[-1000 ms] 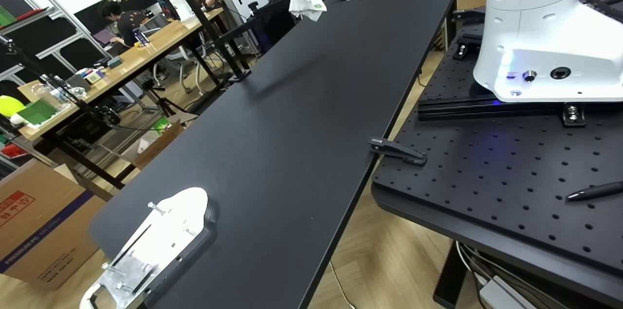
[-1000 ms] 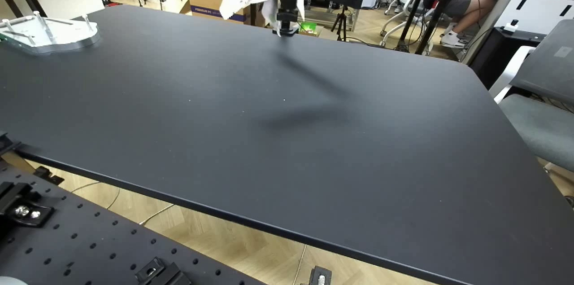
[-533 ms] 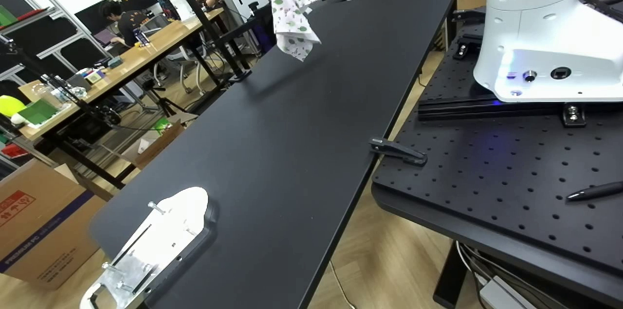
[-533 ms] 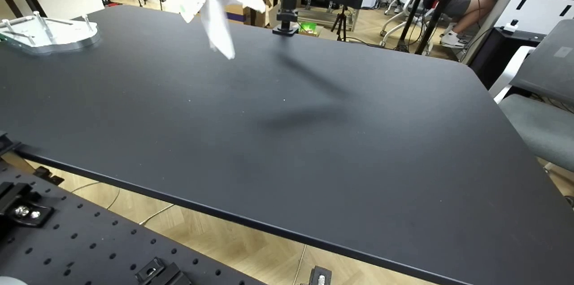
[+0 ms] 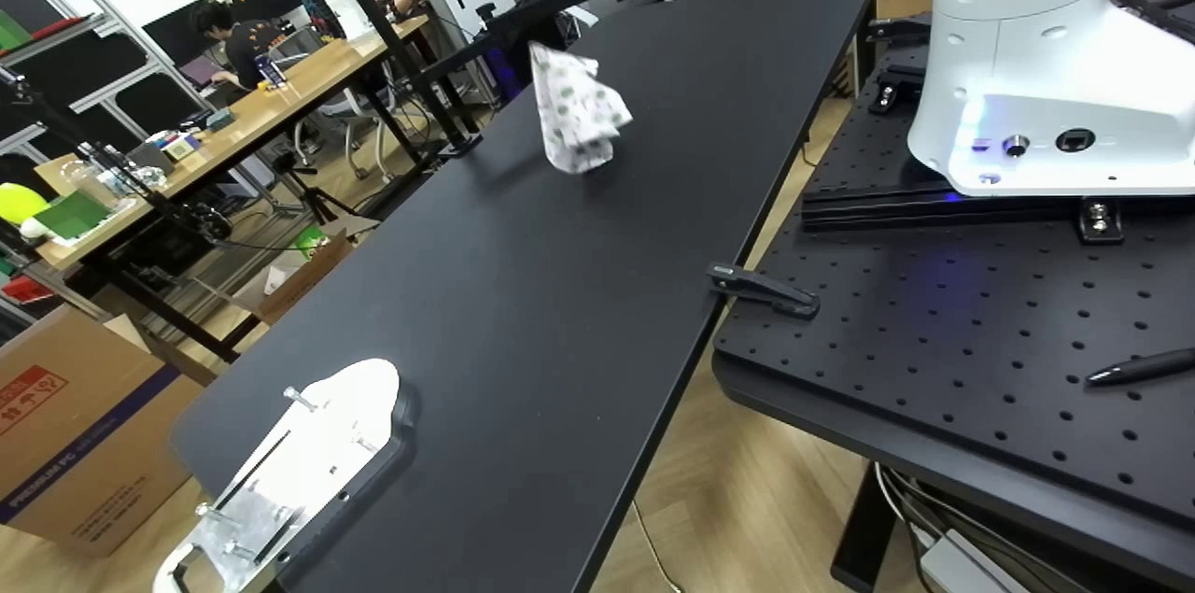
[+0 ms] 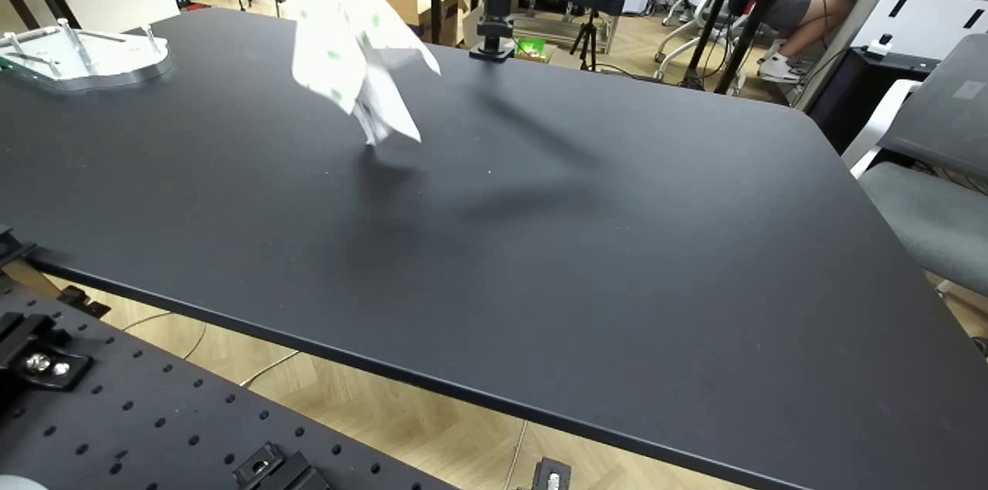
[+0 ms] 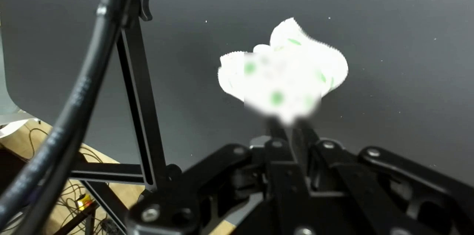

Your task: Remove the white cloth from the black stand

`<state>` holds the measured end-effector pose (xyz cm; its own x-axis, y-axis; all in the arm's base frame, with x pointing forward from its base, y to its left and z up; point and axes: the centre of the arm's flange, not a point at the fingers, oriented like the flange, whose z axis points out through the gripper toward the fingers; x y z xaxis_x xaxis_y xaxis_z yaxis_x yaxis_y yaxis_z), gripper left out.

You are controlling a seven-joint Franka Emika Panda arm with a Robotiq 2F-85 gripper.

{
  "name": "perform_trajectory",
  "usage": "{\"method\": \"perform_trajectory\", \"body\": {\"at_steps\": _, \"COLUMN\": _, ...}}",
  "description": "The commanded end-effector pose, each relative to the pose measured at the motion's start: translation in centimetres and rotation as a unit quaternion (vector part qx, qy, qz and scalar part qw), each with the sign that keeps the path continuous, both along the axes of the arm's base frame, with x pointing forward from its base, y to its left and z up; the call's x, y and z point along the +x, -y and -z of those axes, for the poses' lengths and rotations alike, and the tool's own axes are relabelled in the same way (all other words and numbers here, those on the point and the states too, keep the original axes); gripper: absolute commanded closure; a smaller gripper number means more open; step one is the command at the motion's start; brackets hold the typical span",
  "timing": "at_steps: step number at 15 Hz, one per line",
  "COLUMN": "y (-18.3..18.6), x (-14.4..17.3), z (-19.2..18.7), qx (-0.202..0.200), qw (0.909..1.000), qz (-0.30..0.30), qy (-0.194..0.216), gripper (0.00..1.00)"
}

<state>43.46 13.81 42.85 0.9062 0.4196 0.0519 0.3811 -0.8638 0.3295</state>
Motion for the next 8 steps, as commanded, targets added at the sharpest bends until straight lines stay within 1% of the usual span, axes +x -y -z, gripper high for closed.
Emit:
{"method": "perform_trajectory", "body": {"at_steps": 1, "y": -0.6, "x": -0.4, "z": 0.3, "qx": -0.015, "qw": 0.9997, "qz": 0.013, "qy": 0.013, "gripper": 0.53}}
{"method": "perform_trajectory", "body": {"at_steps": 4, "y": -0.8, "x": -0.8, "z": -0.1, "qx": -0.010, "qw": 0.9996, "qz": 0.021, "qy": 0.013, "gripper": 0.33}}
{"method": "perform_trajectory", "body": {"at_steps": 6, "y": -0.8, "x": -1.1, "z": -1.0, "qx": -0.004, "qw": 0.9994, "qz": 0.030, "qy": 0.016, "gripper": 0.19}}
{"method": "perform_trajectory", "body": {"at_steps": 8, "y": -0.6, "x": -1.5, "z": -2.0, "qx": 0.004, "qw": 0.9985, "qz": 0.052, "qy": 0.014, "gripper": 0.05}}
